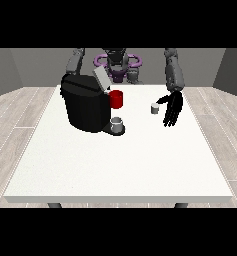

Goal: Insert the coffee pod into the coffee machine and close the lid

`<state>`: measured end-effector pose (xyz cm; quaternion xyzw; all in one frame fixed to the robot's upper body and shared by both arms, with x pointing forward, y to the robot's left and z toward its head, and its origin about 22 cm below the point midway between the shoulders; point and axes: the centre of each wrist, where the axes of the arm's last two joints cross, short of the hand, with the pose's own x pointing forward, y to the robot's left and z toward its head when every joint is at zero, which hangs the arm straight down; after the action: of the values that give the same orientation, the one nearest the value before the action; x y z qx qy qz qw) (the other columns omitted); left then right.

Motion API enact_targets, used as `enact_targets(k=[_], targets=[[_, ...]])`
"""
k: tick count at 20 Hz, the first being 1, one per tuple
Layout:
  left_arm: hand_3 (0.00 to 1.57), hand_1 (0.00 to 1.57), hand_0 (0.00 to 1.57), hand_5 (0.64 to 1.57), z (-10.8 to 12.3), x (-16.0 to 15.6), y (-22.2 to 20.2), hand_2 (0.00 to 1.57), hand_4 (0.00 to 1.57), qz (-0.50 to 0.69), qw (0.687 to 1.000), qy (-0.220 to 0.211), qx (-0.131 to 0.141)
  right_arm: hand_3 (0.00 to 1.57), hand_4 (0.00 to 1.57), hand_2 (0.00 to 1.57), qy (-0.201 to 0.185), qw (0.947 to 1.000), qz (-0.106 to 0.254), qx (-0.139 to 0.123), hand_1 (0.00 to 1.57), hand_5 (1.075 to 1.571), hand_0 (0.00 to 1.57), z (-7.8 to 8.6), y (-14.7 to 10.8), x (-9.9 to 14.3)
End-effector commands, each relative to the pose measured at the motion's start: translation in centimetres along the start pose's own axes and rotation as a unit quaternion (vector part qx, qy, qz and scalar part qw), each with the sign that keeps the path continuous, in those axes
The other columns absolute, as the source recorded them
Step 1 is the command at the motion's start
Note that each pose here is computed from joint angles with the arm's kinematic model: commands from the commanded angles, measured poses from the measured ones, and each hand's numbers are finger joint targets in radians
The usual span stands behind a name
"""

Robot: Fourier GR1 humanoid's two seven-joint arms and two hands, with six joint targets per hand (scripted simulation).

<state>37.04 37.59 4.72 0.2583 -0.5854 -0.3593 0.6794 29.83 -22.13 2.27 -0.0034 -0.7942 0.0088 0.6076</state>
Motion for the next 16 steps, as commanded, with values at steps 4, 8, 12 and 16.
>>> enact_targets(k=[4, 8, 12, 16], targets=[[1.01, 1.12, 1.12, 1.571, -0.1, -0.9, -4.0, 1.18, 0.00, -0.017, 1.000, 0.005, -0.011, 0.00, 0.40, 0.00, 0.015, 0.9998, -0.009, 0.002, 0.00, 1.571, 0.00, 0.6, 0.1, -0.3], [1.13, 1.09, 1.09, 1.571, -1.0, 1.1, -5.9, 1.15, 0.00, -0.050, 0.998, -0.015, -0.019, 0.00, 0.38, 0.00, 0.030, 0.9995, -0.010, 0.006, 0.00, 1.571, 0.00, -0.4, -0.4, -0.3], [1.11, 1.22, 1.22, 1.571, -2.0, 2.8, -5.7, 1.23, 0.00, -0.054, 0.998, -0.028, -0.020, 0.00, 0.33, 0.00, 0.034, 0.9993, 0.010, -0.008, 0.00, 1.571, 0.00, 0.4, 1.2, -1.9], [1.08, 1.25, 1.25, 1.571, -0.7, 0.6, -7.2, 1.24, 0.11, -0.055, 0.996, -0.014, -0.067, 0.00, 0.31, 0.00, 0.059, 0.9981, -0.011, -0.014, 0.00, 1.571, 0.00, 1.4, -0.5, -2.6]])
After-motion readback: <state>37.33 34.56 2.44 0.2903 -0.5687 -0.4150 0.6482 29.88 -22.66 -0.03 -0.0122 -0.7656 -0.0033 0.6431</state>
